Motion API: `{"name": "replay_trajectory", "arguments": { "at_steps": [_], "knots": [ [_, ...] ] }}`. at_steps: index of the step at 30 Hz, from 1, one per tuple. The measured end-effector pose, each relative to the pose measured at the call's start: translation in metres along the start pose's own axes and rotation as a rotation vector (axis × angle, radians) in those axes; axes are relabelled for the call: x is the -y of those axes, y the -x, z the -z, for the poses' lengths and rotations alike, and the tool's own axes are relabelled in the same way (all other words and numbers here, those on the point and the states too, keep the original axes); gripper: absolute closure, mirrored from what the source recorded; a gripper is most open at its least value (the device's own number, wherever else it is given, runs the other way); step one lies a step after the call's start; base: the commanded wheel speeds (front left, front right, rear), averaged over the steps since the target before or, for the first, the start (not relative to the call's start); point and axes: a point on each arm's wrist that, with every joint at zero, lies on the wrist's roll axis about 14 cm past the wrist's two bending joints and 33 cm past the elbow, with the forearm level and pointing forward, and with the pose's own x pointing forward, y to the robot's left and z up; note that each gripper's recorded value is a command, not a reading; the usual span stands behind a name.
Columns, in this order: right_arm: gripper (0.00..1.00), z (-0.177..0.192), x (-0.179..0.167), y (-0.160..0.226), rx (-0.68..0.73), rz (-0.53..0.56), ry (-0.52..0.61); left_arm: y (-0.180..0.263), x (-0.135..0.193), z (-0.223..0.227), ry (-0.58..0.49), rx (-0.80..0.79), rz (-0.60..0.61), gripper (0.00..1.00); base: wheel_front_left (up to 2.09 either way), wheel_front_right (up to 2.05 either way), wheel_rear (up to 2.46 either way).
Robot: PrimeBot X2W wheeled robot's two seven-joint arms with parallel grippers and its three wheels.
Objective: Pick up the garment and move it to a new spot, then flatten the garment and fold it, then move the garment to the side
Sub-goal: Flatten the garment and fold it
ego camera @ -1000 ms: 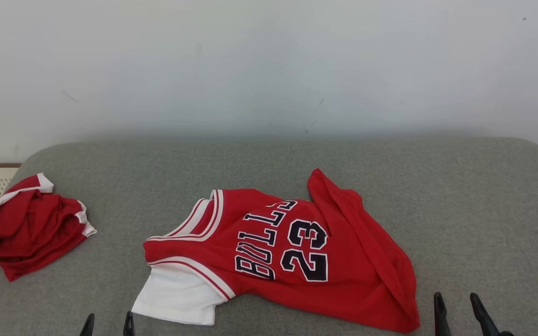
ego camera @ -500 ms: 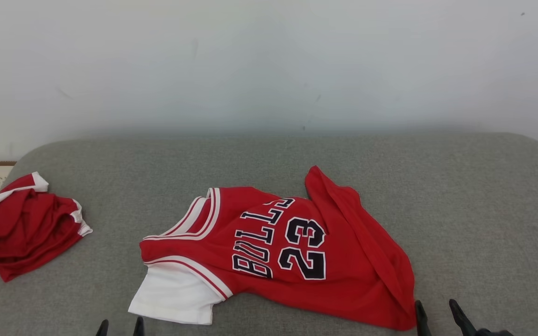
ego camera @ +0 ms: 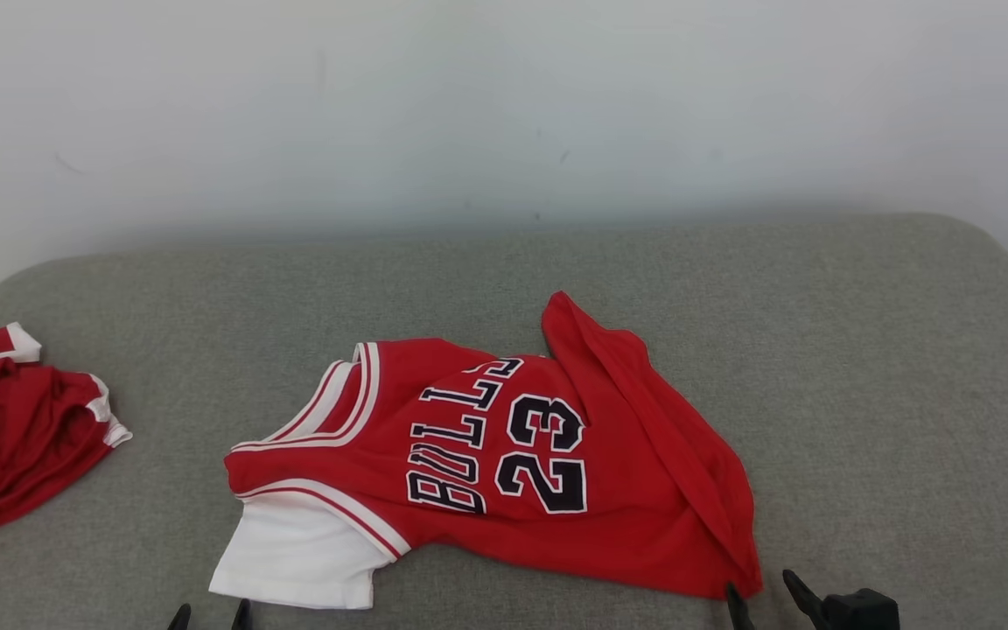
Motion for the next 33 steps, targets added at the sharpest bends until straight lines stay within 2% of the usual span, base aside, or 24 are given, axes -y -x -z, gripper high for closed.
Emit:
{"name": "replay_trajectory", "arguments": {
  "at_steps": [21,27,28,29,30,31,33],
  "knots": [
    [0.00,0.024,0.002,-0.027,-0.098,-0.030,0.029,-0.043,-0.009,0.030,-0.007,-0.136,0.023,0.00,0.00,0.00,0.00],
    [0.00,0.028,0.006,-0.031,-0.113,-0.021,0.025,-0.053,0.004,0.034,0.029,-0.152,0.059,0.00,0.00,0.00,0.00],
    [0.11,0.029,0.006,-0.032,-0.117,-0.018,0.023,-0.053,0.005,0.037,0.033,-0.161,0.059,0.00,0.00,0.00,0.00],
    [0.66,0.029,0.006,-0.033,-0.119,-0.018,0.023,-0.051,0.006,0.043,0.034,-0.178,0.060,0.72,0.00,0.00,0.00],
    [0.88,0.029,0.006,-0.033,-0.121,-0.018,0.022,-0.050,0.007,0.045,0.033,-0.187,0.063,1.00,0.00,0.00,0.00],
    [1.00,0.030,0.006,-0.033,-0.124,-0.017,0.021,-0.049,0.007,0.046,0.034,-0.191,0.062,1.00,0.00,0.00,0.00],
    [1.00,0.029,0.007,-0.034,-0.122,-0.013,0.020,-0.049,0.006,0.046,0.042,-0.193,0.057,1.00,0.00,0.00,0.00]
  ]
}}
